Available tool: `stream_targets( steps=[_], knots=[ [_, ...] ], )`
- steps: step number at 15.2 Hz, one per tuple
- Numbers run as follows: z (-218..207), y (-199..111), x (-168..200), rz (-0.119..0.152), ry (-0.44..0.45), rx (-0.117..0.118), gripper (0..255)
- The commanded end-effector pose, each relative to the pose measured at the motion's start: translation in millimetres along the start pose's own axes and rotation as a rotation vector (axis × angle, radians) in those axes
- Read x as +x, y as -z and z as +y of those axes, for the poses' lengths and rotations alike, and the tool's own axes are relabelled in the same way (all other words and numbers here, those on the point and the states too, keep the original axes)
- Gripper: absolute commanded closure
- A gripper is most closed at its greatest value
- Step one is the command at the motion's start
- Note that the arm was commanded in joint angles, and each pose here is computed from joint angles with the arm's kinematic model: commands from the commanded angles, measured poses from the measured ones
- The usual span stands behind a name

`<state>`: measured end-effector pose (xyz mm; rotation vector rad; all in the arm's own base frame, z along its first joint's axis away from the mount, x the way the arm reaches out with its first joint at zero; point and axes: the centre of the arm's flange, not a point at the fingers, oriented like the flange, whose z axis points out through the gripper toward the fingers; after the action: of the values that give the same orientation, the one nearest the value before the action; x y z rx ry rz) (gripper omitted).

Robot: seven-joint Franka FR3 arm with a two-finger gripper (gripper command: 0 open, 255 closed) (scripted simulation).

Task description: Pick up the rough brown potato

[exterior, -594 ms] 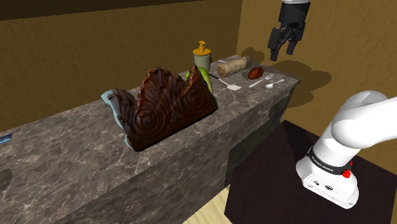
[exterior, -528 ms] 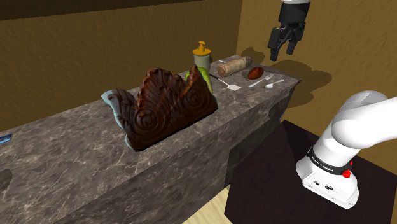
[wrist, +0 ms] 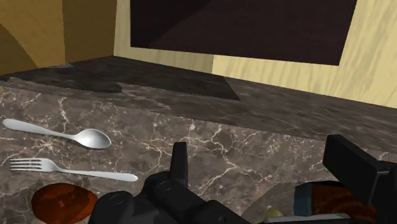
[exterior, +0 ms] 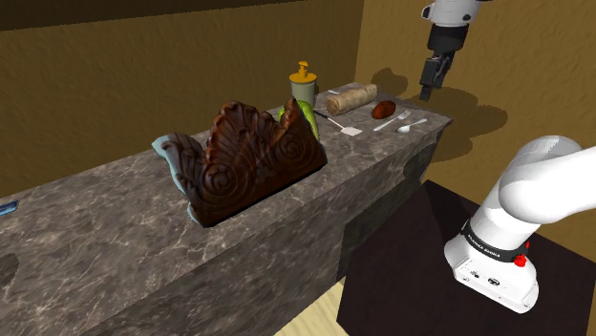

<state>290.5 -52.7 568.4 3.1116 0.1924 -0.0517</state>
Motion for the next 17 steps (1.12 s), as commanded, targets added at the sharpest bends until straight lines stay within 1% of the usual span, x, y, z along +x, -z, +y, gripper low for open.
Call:
stream_targets(
  steps=[1,9,17],
  knots=[
    [22.2,-9.7,4.0,0.001,0.082,-0.006,0],
    [108.4,-57.7,32.0,0.005,0.381,-0.026,0],
    [183.3,-103.9,84.4,0.01,0.681,-0.047,0]
  ],
)
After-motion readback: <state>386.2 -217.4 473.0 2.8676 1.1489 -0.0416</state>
